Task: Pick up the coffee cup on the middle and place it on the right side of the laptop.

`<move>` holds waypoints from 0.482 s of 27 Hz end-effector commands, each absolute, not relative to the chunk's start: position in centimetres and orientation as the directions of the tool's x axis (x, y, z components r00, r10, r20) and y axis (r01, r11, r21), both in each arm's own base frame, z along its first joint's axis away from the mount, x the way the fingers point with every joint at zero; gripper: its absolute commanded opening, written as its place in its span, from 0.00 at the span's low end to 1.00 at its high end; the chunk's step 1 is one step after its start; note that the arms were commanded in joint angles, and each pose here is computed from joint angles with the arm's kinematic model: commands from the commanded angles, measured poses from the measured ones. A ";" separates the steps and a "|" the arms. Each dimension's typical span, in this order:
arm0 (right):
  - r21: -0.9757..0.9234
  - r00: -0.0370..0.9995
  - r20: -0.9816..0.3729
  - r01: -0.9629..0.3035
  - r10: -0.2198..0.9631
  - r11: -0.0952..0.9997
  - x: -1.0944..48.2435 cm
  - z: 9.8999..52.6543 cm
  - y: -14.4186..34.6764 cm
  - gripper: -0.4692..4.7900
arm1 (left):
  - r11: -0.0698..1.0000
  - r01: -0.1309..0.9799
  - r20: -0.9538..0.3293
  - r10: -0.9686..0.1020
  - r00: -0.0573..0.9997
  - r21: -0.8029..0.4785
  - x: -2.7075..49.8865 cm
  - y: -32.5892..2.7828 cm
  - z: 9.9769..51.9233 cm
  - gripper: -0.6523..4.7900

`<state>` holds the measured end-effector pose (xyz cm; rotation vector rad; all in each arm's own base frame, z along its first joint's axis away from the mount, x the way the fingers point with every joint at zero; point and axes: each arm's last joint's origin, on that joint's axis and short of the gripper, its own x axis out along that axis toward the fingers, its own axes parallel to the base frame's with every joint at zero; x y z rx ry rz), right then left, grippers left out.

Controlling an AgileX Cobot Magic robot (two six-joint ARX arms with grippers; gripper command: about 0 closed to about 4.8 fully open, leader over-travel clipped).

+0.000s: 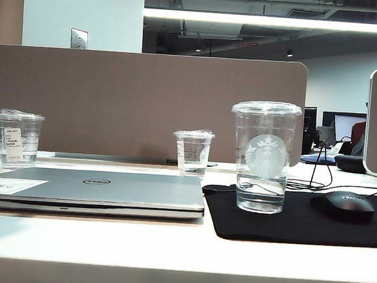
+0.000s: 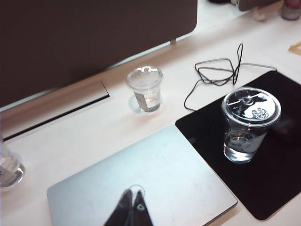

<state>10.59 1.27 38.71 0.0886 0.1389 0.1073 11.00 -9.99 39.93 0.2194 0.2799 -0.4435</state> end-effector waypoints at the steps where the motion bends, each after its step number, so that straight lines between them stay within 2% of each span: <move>1: 0.085 0.989 -0.101 -0.103 0.111 0.991 9.5 37.8 1.1 0.08 | 0.880 0.452 -0.295 -0.398 0.869 0.146 9.5 -8.4 38.3 0.11; 7: 0.082 0.973 -0.097 -0.201 0.208 0.976 7.7 36.0 1.2 0.08 | 0.847 0.520 -0.225 -0.489 0.843 0.110 6.8 -5.9 34.0 0.11; 10: 0.087 0.967 -0.148 -0.197 0.208 0.977 7.1 35.1 1.1 0.08 | 0.869 0.451 -0.226 -0.406 0.885 0.203 6.5 -5.3 31.0 0.11; 11: 0.089 0.961 -0.179 -0.196 0.209 0.977 6.8 34.8 1.1 0.08 | 0.881 0.429 -0.241 -0.380 0.893 0.201 6.4 -5.1 29.6 0.11; 13: 0.099 0.957 -0.202 -0.194 0.210 0.976 6.5 34.5 1.1 0.08 | 0.890 0.432 -0.224 -0.396 0.891 0.146 6.4 -5.1 28.7 0.11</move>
